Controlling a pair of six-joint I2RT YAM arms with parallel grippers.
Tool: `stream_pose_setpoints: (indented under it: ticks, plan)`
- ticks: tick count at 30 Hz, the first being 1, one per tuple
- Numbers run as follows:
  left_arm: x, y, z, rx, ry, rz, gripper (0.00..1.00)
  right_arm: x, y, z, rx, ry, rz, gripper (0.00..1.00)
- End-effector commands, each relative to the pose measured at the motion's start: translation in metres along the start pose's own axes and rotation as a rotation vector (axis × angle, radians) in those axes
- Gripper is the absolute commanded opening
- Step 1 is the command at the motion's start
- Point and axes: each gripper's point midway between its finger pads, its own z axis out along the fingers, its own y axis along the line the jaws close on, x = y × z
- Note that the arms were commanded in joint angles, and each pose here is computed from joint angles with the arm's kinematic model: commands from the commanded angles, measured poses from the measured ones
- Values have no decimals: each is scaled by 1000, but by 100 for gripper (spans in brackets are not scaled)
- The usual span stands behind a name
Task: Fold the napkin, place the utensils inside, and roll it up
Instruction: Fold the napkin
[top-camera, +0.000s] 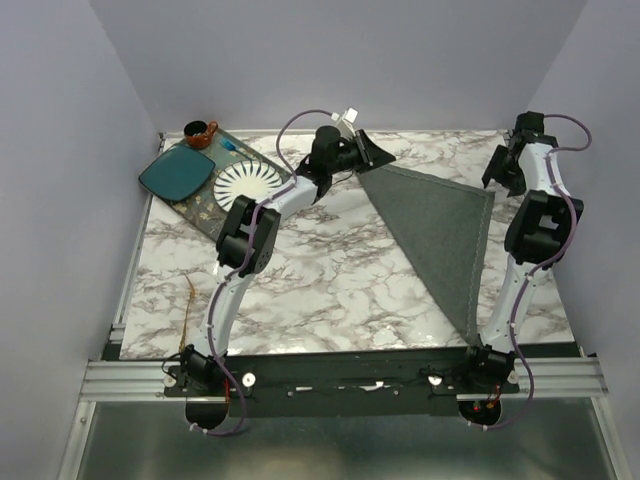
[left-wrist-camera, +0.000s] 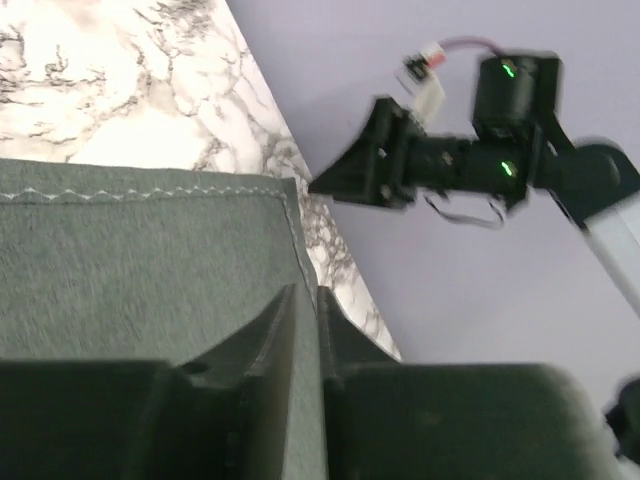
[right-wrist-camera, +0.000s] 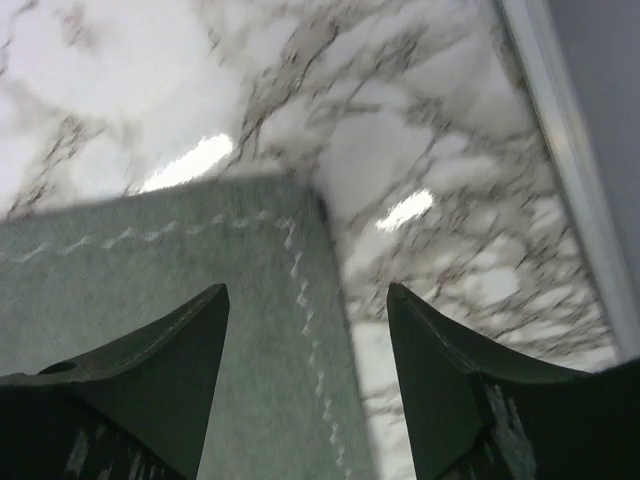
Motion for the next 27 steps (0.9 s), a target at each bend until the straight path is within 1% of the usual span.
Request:
stream_pose_setpoints:
  ticks: [1,2,3,4,5,7,8,9,10,11,12,13,17,19,20,21,22,23,24,27]
  plan:
    - [-21,53,26,-24,-76,-59,9,62,56,-67,-293,58,152,73]
    - [-23,61,28,-36,-87,-72,6,59,71,-71,-384,-10,166,72]
    - [-20,80,30,-65,-94,-87,2,61,90,-102,-519,-41,175,70]
    - [-25,84,32,-80,-111,-83,0,73,104,-107,-554,-28,163,65]
    - [-26,100,32,-140,-138,-97,0,91,112,-106,-572,-2,147,64]
    - [-29,126,29,-205,-177,-107,0,109,141,-121,-645,19,52,63]
    - [-32,138,27,-249,-208,-122,0,120,148,-120,-659,32,34,61]
    - [-28,151,27,-266,-212,-131,0,130,162,-126,-724,53,10,60]
    - [-33,150,29,-259,-225,-133,0,141,176,-132,-765,68,-12,54]
    - [-33,156,30,-270,-232,-143,0,141,184,-133,-796,44,-13,52]
    - [-32,168,30,-291,-248,-155,0,158,186,-129,-821,81,-8,51]
    - [-34,169,30,-294,-257,-170,0,168,196,-131,-845,94,-23,46]
    - [-35,191,25,-340,-302,-247,0,186,212,-120,-883,129,-37,43]
    - [-36,204,17,-366,-332,-290,0,202,222,-113,-908,193,-44,39]
    - [-40,205,16,-355,-354,-307,0,203,224,-112,-918,195,-42,35]
    - [-41,213,13,-357,-370,-338,0,207,222,-108,-902,196,-34,34]
    - [-48,212,14,-348,-392,-346,0,217,218,-103,-884,211,-25,33]
    - [-48,215,14,-351,-394,-358,0,220,215,-101,-876,209,-23,33]
    - [-43,226,14,-362,-397,-410,0,222,212,-98,-857,205,-22,33]
    - [-51,234,10,-350,-440,-458,0,237,198,-92,-806,209,-28,33]
